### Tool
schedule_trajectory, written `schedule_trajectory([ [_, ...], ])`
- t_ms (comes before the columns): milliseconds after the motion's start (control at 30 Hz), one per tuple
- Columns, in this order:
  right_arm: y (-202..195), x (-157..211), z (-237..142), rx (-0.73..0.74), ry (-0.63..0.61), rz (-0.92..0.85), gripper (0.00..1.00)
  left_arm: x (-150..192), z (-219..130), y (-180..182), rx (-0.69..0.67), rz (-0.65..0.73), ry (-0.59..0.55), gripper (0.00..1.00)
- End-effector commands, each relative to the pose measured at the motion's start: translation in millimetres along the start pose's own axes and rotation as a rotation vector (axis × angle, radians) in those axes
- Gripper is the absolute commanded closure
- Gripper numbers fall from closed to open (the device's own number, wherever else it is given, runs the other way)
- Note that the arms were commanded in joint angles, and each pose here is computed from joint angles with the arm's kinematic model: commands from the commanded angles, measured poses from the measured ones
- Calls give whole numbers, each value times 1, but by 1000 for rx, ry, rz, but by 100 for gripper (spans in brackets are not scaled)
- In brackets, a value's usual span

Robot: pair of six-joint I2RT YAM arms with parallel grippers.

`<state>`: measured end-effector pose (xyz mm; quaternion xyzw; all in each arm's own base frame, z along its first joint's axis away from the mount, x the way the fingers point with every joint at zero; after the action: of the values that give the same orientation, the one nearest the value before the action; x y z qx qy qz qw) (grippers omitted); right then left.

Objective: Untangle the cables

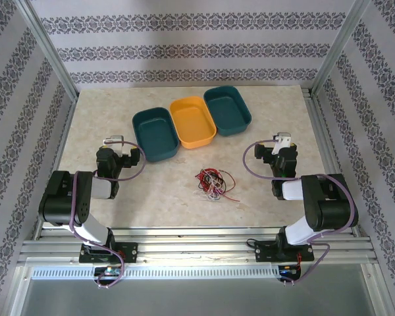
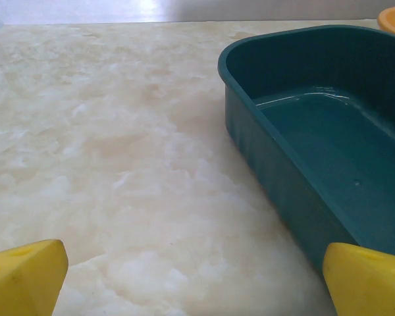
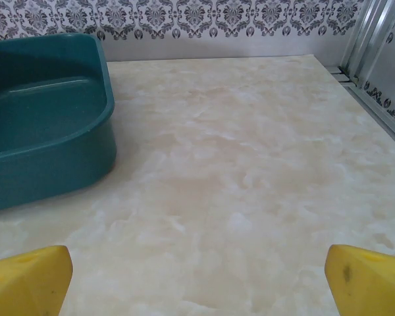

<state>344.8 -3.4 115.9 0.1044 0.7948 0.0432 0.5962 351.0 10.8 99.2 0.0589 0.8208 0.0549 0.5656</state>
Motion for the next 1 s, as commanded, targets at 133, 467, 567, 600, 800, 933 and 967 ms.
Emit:
schedule_trajectory([
  [133, -3, -2, -1, 15, -19, 15, 2, -6, 1, -3, 17, 6, -19, 1],
  [467, -3, -2, -1, 14, -20, 15, 2, -6, 1, -4, 17, 5, -18, 1],
  [567, -3, -2, -1, 15, -20, 16, 2, -6, 1, -3, 17, 6, -18, 1],
  [600, -3, -2, -1, 15, -21, 15, 2, -6, 1, -3, 16, 6, -19, 1],
  [800, -3, -2, -1, 15, -20, 15, 2, -6, 1, -3, 16, 6, -19, 1],
  [933, -3, -2, -1, 15, -20, 16, 2, -6, -1, -3, 9, 3, -29, 1],
  [967, -3, -2, -1, 14, -20, 15, 2, -5, -1, -3, 10, 2, -27, 1],
])
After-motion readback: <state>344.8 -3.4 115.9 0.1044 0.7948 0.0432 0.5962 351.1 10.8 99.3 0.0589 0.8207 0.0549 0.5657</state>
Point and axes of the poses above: each hand's point on the last joint's axis, 136 mm out from that joint toward the fingers, its own z axis out along the fingers, its own y axis along the line the jaws close on, x = y × z, the point moved 5 cm from there along -z, back along the fingers, and after that the axes turned 10 degrees about z, right-handed, at the moved point
